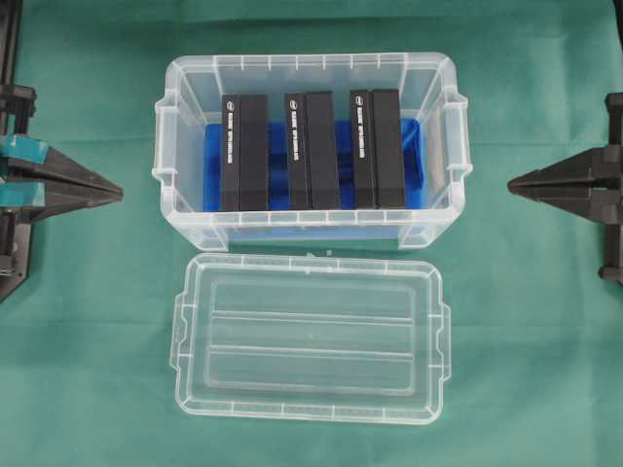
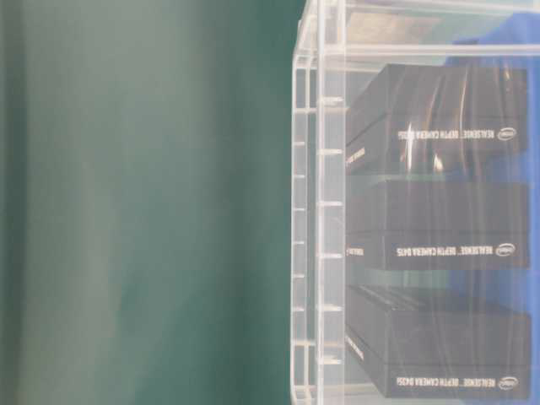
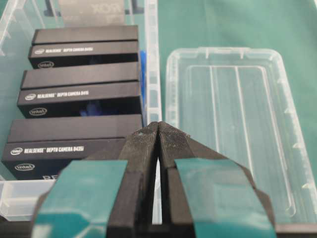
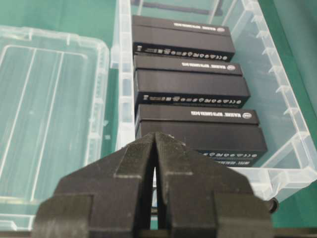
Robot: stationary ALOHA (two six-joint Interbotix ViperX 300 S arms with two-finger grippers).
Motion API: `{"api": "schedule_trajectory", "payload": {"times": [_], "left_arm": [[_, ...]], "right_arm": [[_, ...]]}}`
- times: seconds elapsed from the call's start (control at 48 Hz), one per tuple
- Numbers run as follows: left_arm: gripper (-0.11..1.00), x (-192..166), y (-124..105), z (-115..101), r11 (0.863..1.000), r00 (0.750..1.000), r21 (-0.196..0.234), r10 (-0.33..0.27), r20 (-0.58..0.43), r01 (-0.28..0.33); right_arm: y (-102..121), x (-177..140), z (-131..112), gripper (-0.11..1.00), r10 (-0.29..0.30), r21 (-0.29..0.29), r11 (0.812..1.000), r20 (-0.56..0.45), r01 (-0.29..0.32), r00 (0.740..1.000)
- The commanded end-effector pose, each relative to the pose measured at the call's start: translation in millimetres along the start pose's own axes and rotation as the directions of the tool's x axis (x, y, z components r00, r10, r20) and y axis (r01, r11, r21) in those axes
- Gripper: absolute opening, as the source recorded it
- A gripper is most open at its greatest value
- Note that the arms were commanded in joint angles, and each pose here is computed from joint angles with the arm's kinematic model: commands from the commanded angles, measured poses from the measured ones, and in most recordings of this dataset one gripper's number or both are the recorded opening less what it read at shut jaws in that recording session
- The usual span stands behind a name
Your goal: Clamp the lid of the box with both arms, then lift and open it.
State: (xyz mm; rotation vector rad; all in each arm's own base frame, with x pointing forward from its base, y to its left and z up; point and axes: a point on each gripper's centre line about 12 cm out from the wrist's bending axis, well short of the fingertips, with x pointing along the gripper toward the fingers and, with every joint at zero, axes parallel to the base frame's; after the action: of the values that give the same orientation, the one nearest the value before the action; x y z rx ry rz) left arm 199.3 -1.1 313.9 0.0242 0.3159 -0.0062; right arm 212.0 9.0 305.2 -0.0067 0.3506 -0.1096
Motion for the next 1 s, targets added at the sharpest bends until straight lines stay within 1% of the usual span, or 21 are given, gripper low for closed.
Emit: {"api": "schedule_trajectory", "payload": {"times": [0.0, 0.729, 0.978], "left_arm": [[0.02, -0.6, 1.0, 6.2, 1.000, 1.000, -0.001, 0.004, 0.020, -0.004], [0.02, -0.5, 1.0, 5.4, 1.000, 1.000, -0.001, 0.004, 0.017, -0.004], [0.02, 0.4, 0.8, 2.1, 1.000, 1.000, -0.004, 0.003, 0.011, -0.003]], "right_arm": [[0.0, -0.9, 5.0, 0.01, 0.003, 0.001, 1.000, 0.016, -0.003, 1.000], [0.1, 0.0, 4.0, 0.01, 0.002, -0.001, 1.000, 0.012, -0.002, 1.000], [0.5, 1.6, 2.5, 0.01, 0.002, -0.002, 1.000, 0.005, -0.002, 1.000]]}}
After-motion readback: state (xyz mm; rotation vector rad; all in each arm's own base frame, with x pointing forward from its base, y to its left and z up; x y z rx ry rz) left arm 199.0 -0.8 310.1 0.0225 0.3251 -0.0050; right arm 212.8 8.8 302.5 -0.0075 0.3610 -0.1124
